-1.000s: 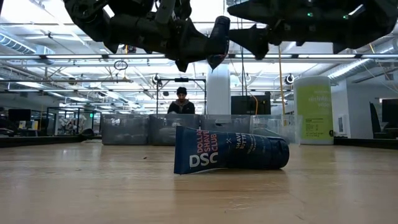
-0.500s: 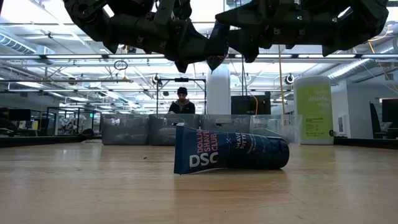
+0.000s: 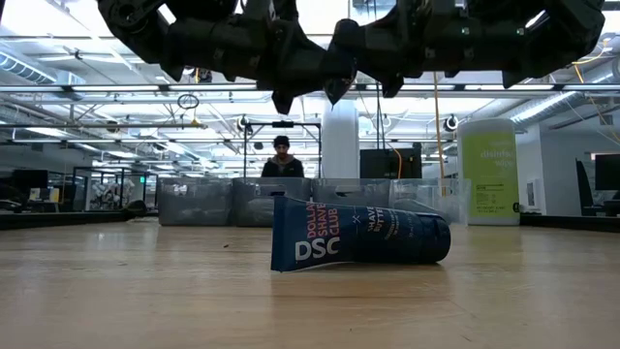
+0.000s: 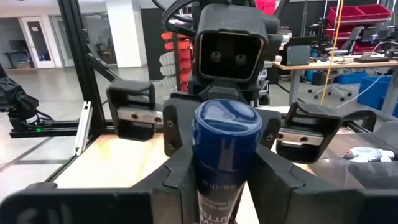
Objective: Pick & Place Travel size toiletries
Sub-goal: Put the top shave cream into the right black bin
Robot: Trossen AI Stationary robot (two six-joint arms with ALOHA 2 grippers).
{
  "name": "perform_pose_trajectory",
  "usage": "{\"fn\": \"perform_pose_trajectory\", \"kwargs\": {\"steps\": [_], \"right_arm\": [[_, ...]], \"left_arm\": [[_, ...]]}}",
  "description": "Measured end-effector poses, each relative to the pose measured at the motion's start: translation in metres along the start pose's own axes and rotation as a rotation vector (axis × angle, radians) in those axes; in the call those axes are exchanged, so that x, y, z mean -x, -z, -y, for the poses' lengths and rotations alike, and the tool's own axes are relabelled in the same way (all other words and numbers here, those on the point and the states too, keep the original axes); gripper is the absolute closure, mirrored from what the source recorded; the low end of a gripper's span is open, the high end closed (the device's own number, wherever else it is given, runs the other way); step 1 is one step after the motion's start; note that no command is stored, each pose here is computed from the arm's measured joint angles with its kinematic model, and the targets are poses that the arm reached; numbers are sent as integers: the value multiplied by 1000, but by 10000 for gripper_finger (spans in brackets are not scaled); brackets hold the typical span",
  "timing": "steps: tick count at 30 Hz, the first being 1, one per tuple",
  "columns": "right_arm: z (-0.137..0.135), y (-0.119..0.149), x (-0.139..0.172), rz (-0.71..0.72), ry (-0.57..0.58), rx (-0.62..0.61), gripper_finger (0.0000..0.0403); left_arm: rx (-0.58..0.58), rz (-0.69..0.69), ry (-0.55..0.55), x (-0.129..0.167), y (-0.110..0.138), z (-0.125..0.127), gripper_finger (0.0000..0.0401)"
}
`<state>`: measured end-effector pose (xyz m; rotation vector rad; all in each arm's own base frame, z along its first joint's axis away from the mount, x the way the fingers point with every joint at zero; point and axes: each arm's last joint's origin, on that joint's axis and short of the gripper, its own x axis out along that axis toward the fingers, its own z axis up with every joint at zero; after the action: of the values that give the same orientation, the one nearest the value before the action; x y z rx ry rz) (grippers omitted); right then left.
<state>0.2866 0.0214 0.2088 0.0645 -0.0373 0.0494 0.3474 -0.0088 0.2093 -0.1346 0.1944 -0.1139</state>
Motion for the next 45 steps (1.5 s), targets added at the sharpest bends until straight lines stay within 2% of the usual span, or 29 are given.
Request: {"fn": "perform_pose_trajectory", "kwargs": {"steps": [4, 11, 16, 18, 21, 25, 29, 35, 38, 42, 45], "right_arm": [[0, 0, 0, -4, 0, 0, 298], [0, -2, 0, 12, 2, 13, 301], [6, -2, 0, 1, 44, -15, 304], [7, 8, 2, -85, 58, -22, 304], [8, 0, 5, -76, 62, -15, 304], [15, -3, 14, -95, 94, -5, 306], [25, -19, 27, -82, 192, 20, 307], [37, -29, 50, -188, 284, 33, 307], [38, -32, 58, -231, 308, 36, 307], [46, -34, 61, -223, 375, 27, 307], [61, -31, 61, -227, 415, -22, 307]], "left_arm": [[89, 19, -2, -1, -6, 0, 272], [62, 46, 42, -2, -23, 10, 142], [59, 17, -107, 21, -46, 11, 86], [59, 15, -189, 38, -59, 12, 73], [53, -16, -265, 55, -66, 14, 59], [-18, -57, -251, 64, -67, 26, 50], [-53, -74, -278, 70, -63, 35, 50], [-140, -128, -258, 77, -59, 45, 49], [-148, -146, -307, 84, -59, 45, 49], [-148, -95, -384, 102, -60, 44, 50], [-140, -51, -424, 115, -50, 41, 50]]}}
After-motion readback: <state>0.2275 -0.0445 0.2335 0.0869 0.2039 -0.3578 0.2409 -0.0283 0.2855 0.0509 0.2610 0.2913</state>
